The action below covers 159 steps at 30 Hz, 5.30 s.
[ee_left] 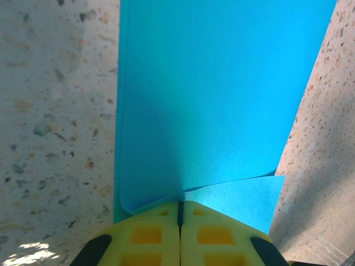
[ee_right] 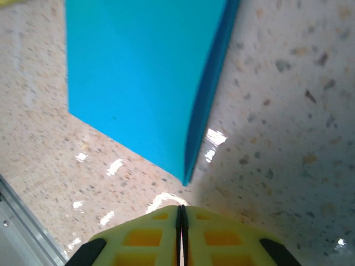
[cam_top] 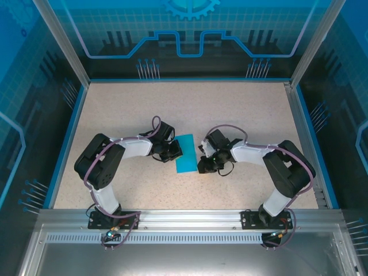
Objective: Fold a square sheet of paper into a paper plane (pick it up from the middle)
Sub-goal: Fold the triangle a second time at the center of the table, then turn over the paper at the center of the table.
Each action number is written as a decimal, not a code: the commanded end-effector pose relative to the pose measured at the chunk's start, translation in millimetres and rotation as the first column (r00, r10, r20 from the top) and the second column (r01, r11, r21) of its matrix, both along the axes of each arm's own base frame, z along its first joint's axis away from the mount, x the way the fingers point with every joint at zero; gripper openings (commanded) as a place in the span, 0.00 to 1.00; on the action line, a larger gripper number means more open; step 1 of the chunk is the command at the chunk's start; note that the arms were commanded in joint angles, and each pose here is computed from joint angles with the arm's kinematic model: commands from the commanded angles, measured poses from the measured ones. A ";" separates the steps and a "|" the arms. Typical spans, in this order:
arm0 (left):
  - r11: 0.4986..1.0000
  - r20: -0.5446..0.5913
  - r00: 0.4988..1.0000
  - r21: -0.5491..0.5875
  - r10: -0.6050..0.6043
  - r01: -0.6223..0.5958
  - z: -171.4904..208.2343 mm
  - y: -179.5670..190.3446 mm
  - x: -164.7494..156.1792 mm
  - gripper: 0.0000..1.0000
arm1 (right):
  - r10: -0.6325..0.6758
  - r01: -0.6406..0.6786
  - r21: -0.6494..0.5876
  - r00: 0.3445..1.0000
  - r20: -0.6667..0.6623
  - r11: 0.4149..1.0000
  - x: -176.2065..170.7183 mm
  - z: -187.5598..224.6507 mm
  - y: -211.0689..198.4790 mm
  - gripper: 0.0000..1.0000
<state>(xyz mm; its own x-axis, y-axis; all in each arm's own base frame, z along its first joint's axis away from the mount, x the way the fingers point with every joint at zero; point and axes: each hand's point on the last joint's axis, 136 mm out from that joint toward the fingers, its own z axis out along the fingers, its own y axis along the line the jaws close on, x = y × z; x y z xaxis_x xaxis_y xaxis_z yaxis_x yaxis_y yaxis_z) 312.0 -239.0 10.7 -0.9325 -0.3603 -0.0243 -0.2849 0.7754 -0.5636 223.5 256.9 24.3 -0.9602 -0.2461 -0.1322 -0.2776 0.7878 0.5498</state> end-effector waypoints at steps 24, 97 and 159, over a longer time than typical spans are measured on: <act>0.982 0.130 0.976 -0.042 -0.176 0.183 34.5 -35.8 -7.9 0.15 | -0.017 0.006 -0.158 0.997 -0.071 0.987 12.3 -48.1 -0.6 0.09; 0.986 0.157 0.986 -0.165 0.049 -0.022 57.2 37.0 -0.7 0.38 | -0.188 0.195 -0.014 0.964 0.190 0.981 81.9 29.0 -3.5 0.44; 0.976 0.097 0.991 -0.188 -0.093 0.110 31.1 -23.2 -2.2 0.09 | -0.272 0.277 -0.001 0.948 0.167 0.961 94.4 29.0 -19.3 0.50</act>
